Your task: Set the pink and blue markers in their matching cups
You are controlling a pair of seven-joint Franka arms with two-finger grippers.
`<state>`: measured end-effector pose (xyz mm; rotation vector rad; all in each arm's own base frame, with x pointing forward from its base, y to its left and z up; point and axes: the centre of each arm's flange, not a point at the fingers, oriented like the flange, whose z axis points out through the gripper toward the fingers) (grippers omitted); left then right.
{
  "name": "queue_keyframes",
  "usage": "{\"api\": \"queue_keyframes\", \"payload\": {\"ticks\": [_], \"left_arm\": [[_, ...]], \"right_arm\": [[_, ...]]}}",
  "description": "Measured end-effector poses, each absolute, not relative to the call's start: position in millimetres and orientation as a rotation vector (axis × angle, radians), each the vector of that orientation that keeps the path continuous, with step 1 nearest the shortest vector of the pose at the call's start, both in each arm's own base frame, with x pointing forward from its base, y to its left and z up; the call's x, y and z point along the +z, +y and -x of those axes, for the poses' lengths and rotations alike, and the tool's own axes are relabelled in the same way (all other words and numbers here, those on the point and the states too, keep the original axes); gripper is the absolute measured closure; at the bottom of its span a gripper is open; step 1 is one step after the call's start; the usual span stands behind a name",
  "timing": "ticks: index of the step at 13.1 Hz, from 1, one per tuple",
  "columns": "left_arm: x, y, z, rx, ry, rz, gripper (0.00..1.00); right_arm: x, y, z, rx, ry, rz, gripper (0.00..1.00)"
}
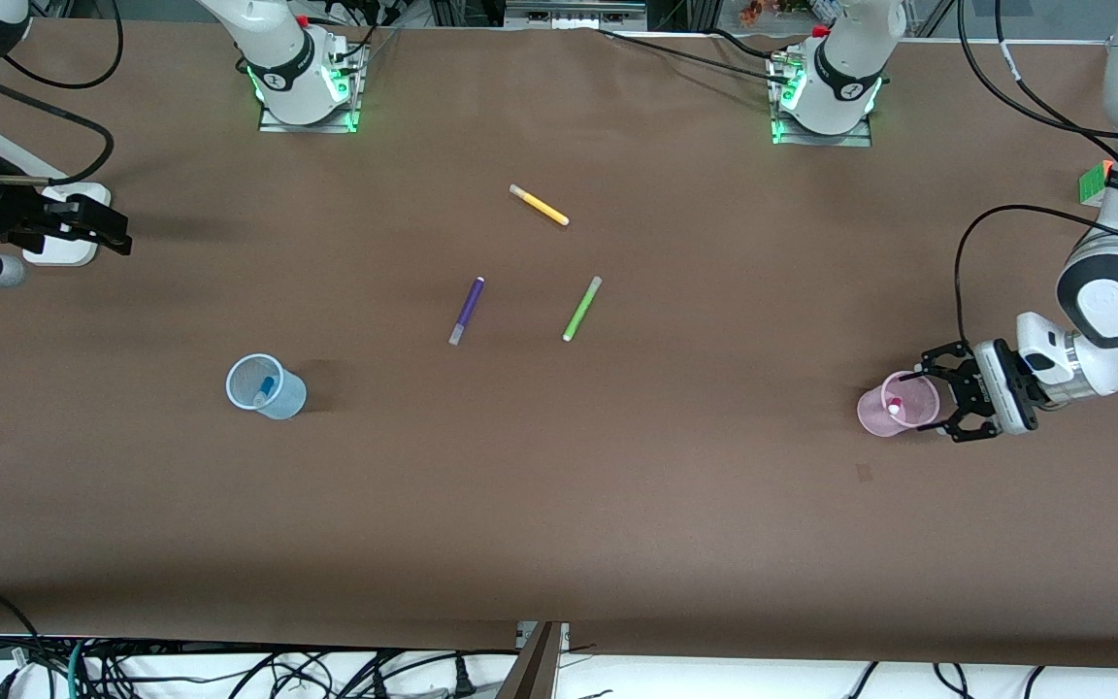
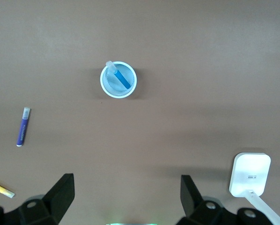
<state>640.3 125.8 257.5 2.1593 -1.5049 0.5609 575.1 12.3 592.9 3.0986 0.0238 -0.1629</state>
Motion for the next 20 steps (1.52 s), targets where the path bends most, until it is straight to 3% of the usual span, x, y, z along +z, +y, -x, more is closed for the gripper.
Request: {"api": "queue_keyframes", "payload": {"ticks": [1, 5, 12, 16, 20], "left_arm": [[270, 127, -646, 0.567, -1.480, -2.171, 0.00], [362, 120, -657, 0.501, -1.250, -2.330, 0.00], [543, 33, -608, 0.208, -0.617, -2.761, 0.00], [594, -20, -581, 0.022, -0.209, -3.016, 0.00], [605, -78, -563, -0.115, -0.048, -3.104, 0.00]], "right_arm": [[592, 8, -575, -0.167, 0.041, -3.100, 0.00], [590, 4, -574, -0.188, 0.055, -3.099, 0.00], [585, 5, -575, -0.207, 0.059, -3.098, 0.00], [584, 5, -575, -0.208, 0.059, -3.098, 0.00], [583, 5, -576, -0.207, 0.059, -3.098, 0.00]]}}
